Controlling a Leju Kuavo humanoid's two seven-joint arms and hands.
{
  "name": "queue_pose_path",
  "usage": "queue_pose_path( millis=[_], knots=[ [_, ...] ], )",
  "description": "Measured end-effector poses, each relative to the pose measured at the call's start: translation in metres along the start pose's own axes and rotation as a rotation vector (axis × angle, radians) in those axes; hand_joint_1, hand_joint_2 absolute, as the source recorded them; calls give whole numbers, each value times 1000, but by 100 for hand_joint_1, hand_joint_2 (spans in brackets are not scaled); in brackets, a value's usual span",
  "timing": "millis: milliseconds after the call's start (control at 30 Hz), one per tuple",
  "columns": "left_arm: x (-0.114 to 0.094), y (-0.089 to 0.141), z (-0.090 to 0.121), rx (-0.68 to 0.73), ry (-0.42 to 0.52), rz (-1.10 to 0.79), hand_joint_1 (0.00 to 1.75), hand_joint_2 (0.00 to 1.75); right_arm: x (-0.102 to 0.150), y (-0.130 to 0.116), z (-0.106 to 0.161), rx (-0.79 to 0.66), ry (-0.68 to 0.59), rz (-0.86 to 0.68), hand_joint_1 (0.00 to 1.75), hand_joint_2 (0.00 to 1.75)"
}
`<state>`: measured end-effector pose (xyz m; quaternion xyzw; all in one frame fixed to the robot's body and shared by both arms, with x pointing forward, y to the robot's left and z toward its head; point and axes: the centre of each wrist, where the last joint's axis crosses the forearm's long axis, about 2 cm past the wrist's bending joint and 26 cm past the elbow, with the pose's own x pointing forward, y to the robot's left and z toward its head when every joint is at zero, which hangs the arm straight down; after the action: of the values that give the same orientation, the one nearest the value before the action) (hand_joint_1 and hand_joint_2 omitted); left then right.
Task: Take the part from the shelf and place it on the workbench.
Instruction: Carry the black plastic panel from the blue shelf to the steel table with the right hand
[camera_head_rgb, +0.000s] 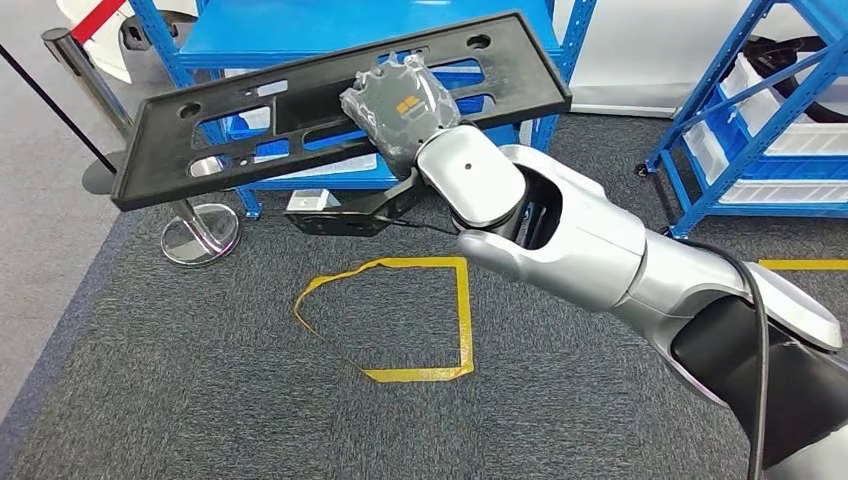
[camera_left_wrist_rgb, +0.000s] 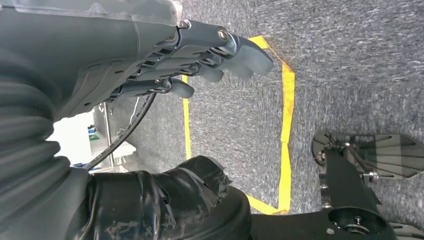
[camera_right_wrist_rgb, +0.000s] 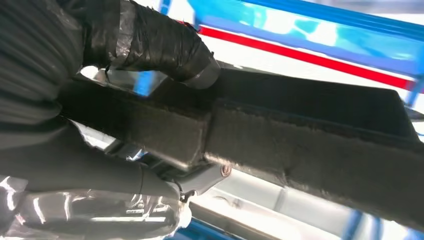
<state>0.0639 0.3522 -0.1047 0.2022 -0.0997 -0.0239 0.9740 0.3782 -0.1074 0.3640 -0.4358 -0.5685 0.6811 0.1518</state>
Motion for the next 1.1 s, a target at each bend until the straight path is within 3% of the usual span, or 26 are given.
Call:
queue_pose_path(
  millis=[1100],
  knots=[
    [-3,-6,2,-26,7,13,0,175,-10,0,-4,39,37,60,175,175]
  ],
)
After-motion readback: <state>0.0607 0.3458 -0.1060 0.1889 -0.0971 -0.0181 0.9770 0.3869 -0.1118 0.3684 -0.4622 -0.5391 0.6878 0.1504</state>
